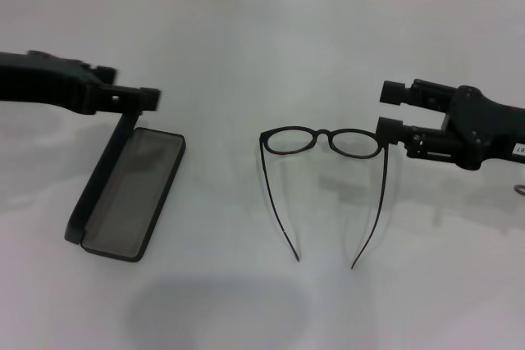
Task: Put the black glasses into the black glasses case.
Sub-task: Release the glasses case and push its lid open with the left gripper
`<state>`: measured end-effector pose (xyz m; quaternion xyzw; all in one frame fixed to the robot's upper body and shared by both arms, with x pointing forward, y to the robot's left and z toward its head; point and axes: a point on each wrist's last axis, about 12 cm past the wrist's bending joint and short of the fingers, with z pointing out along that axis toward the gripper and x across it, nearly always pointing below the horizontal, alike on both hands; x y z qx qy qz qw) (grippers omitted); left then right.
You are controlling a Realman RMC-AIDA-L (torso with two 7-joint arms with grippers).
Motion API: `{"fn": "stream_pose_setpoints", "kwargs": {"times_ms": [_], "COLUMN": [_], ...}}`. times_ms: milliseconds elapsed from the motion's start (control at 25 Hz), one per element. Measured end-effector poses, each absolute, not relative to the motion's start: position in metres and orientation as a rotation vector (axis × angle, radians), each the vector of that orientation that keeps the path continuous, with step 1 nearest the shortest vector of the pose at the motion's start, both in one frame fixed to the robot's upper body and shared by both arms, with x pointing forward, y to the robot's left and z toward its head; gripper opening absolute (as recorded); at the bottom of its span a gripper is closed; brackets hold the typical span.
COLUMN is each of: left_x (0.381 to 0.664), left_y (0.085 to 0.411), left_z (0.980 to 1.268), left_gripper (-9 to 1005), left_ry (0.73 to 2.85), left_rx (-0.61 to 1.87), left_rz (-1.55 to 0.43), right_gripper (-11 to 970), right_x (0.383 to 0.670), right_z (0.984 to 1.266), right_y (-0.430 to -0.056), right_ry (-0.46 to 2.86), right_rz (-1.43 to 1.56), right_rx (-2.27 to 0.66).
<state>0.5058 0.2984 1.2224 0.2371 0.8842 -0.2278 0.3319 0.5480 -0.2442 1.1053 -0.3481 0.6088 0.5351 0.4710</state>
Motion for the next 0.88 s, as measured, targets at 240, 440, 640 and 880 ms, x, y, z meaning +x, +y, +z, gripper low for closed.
{"fn": "stream_pose_setpoints", "kwargs": {"times_ms": [240, 440, 640, 880], "left_x": [0.505, 0.513, 0.521, 0.527], "left_y": [0.268, 0.262, 0.263, 0.264], "left_z": [1.227, 1.203, 1.182, 1.167], "left_gripper": [812, 811, 796, 774], "left_ry": [2.509, 2.63, 2.691, 2.73], "left_rx": [0.585, 0.563, 0.517, 0.499], "left_rz": [-0.235, -0.174, -0.193, -0.18], "right_gripper": [748, 747, 747, 747], "right_x": [0.55, 0.55, 0.55, 0.551], "right_z": [1.107, 1.107, 1.107, 1.107], "right_y": [-0.243, -0.243, -0.245, -0.246], "right_ry": [1.478, 1.466, 1.469, 1.465], "right_rz": [1.298, 1.287, 1.282, 1.275], "right_rx": [-0.861, -0.864, -0.853, -0.84]}}
